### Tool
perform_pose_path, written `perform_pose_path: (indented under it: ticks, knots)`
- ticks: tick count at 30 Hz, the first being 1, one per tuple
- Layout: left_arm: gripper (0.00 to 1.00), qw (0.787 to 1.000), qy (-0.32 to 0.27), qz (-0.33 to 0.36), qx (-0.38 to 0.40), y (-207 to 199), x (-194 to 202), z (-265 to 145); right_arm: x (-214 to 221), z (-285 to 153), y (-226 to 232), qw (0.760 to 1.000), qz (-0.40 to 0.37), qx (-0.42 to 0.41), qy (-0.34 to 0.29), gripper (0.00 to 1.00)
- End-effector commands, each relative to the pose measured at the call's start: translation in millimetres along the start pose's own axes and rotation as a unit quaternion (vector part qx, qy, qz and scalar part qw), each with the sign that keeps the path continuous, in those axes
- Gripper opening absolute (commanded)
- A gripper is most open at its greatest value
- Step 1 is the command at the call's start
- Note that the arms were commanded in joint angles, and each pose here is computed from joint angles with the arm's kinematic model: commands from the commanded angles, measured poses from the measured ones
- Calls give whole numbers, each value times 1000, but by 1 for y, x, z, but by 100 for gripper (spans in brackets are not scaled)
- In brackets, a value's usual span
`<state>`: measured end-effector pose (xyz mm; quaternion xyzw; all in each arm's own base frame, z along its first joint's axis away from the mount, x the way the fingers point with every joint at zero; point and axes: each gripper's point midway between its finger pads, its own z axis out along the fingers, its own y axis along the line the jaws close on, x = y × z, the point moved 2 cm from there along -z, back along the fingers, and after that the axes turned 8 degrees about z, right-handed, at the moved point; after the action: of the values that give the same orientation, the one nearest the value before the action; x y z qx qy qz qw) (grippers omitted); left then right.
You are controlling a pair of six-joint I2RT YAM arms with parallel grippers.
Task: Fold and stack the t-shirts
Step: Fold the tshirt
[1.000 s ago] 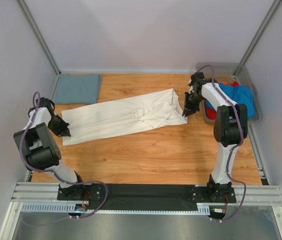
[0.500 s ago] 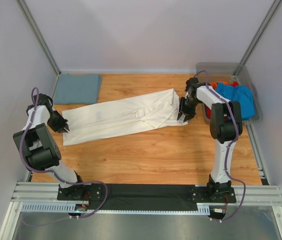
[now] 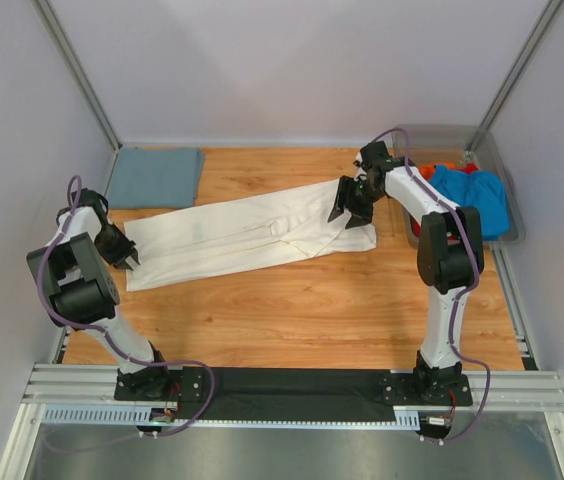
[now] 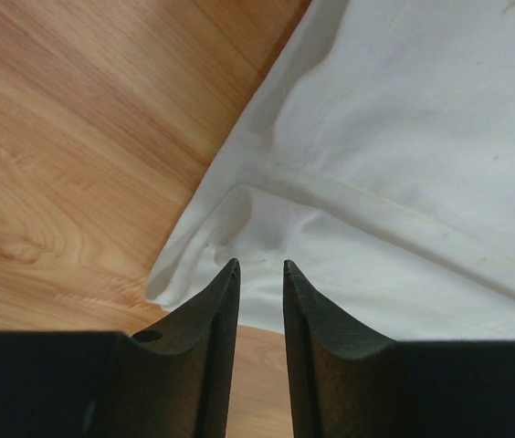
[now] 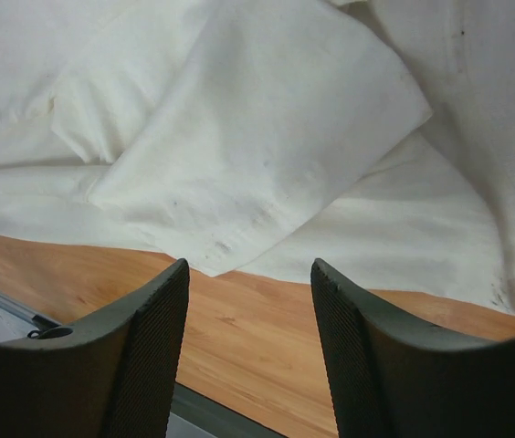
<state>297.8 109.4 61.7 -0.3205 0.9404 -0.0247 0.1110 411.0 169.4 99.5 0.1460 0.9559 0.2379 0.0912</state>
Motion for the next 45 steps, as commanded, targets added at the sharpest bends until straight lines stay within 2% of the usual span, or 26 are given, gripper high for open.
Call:
perform_pose_path:
  ticks: [1, 17, 21, 22, 25, 26, 30, 32, 37, 45]
  knots:
    - [33, 1000, -8, -3, -25, 10, -3, -3, -5, -10, 13, 999, 0, -30, -13, 58]
    - [34, 999, 31, -22, -25, 13, 7, 22, -5, -8, 14, 999, 6, -35, -10, 58]
    - [22, 999, 31, -24, -25, 13, 7, 24, -8, -4, 16, 999, 11, -37, -9, 57]
    - [12, 999, 31, -25, -24, 13, 6, 24, -7, -2, 17, 999, 18, -37, -7, 57]
    - [0, 999, 28, -26, -23, 12, 5, 20, -16, 5, 19, 998, 41, -39, -17, 51]
    - [0, 999, 25, -27, -22, 12, 4, 17, -24, 7, 21, 997, 56, -42, -33, 45]
    - [0, 999, 23, -27, -18, 11, 6, 13, -41, 12, 25, 993, 88, -42, -69, 38]
    - [0, 999, 22, -27, -15, 9, 7, 11, -43, 14, 17, 992, 103, -21, -66, 34]
    - [0, 1000, 14, -25, -3, 6, 5, 5, -38, 13, -7, 990, 128, 0, -54, 41]
    - [0, 1000, 11, -23, 8, 2, 1, 2, -8, 19, -13, 987, 155, -32, -13, 43]
